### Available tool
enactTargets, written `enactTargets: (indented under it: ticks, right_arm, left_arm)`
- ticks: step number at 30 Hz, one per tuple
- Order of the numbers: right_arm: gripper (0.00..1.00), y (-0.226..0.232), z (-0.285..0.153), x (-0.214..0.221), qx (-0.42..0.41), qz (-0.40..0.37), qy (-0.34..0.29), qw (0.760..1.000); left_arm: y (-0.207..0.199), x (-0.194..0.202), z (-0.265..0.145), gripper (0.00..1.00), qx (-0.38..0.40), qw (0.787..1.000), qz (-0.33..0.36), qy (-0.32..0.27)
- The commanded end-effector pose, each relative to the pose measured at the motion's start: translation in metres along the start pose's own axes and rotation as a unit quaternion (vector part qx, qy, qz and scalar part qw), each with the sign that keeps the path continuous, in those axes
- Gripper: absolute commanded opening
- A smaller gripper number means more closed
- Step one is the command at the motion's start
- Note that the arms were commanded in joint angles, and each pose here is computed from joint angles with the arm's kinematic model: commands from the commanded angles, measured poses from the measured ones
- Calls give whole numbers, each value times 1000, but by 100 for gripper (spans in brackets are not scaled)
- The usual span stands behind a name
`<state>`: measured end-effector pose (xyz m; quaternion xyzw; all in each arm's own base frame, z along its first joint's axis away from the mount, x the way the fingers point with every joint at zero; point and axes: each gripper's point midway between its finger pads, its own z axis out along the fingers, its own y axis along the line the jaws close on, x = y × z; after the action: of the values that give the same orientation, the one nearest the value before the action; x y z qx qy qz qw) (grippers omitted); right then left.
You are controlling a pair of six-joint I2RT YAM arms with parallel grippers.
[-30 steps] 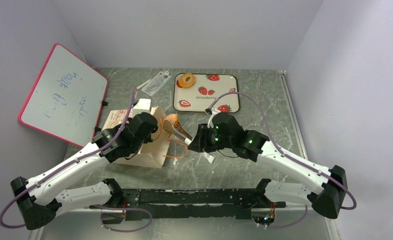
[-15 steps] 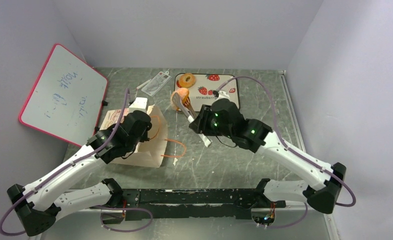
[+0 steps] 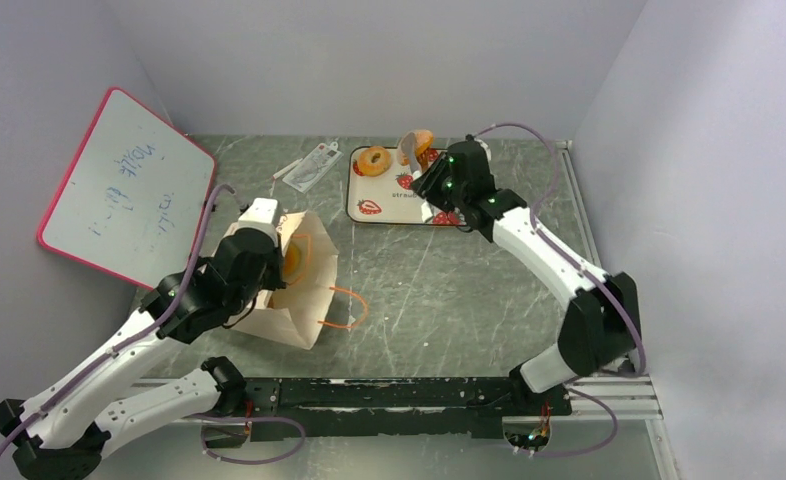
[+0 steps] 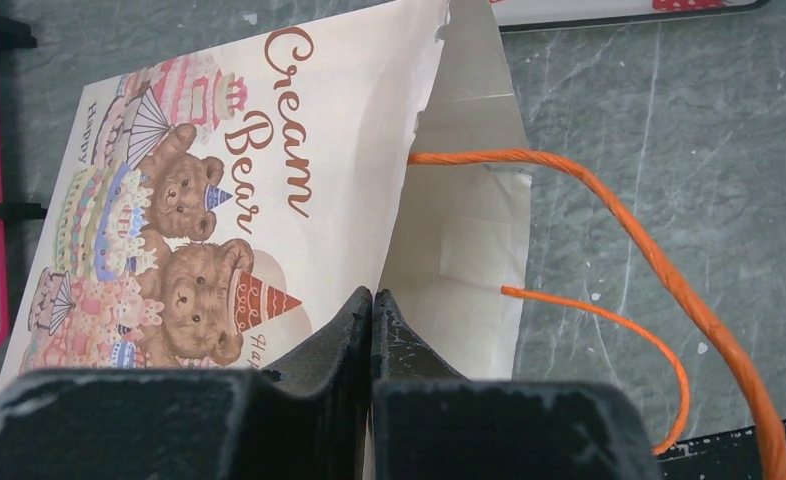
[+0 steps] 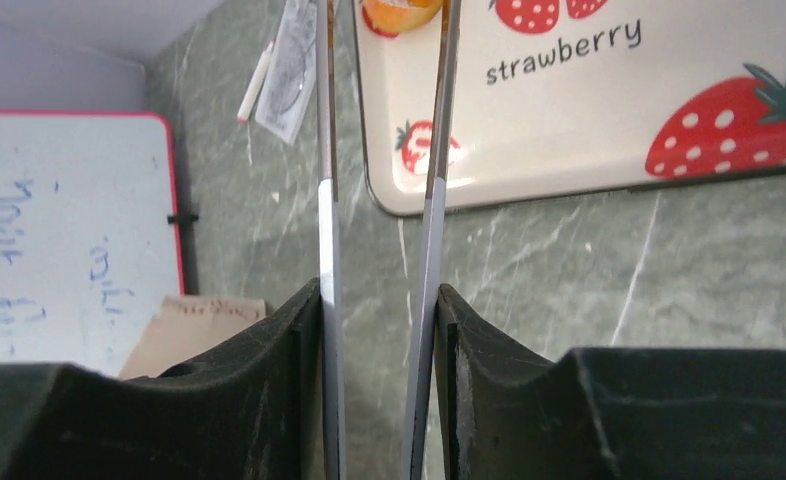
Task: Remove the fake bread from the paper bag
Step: Place the fake bread in the container.
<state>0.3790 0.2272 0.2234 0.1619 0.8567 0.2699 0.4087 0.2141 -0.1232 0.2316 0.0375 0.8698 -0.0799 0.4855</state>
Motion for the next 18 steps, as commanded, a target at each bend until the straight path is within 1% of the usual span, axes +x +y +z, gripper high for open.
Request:
enactTargets:
  ticks: [1,5,10,15,18]
  right_arm:
    - [0,13,32,-33,-73,50,-22,996]
    - [0,3,57,-41,-93,90,-21,991]
    - [0,-8,86,-40,-115,125,-17,985]
    - [0,-13,109,-38,-129,149,-16,980]
    - [0,-21,117,-35,-122,156,-16,980]
  left_arm:
    - [-7,-12,-12,7,28,999,-16,-9]
    - [-11,-13,-14,7,43,999,-16,-11]
    - [-21,-14,-15,7,71,997,-2,-10]
    - [-22,-15,-14,7,70,998,3,-5]
    - [-22,-16,-15,7,70,998,2,-3]
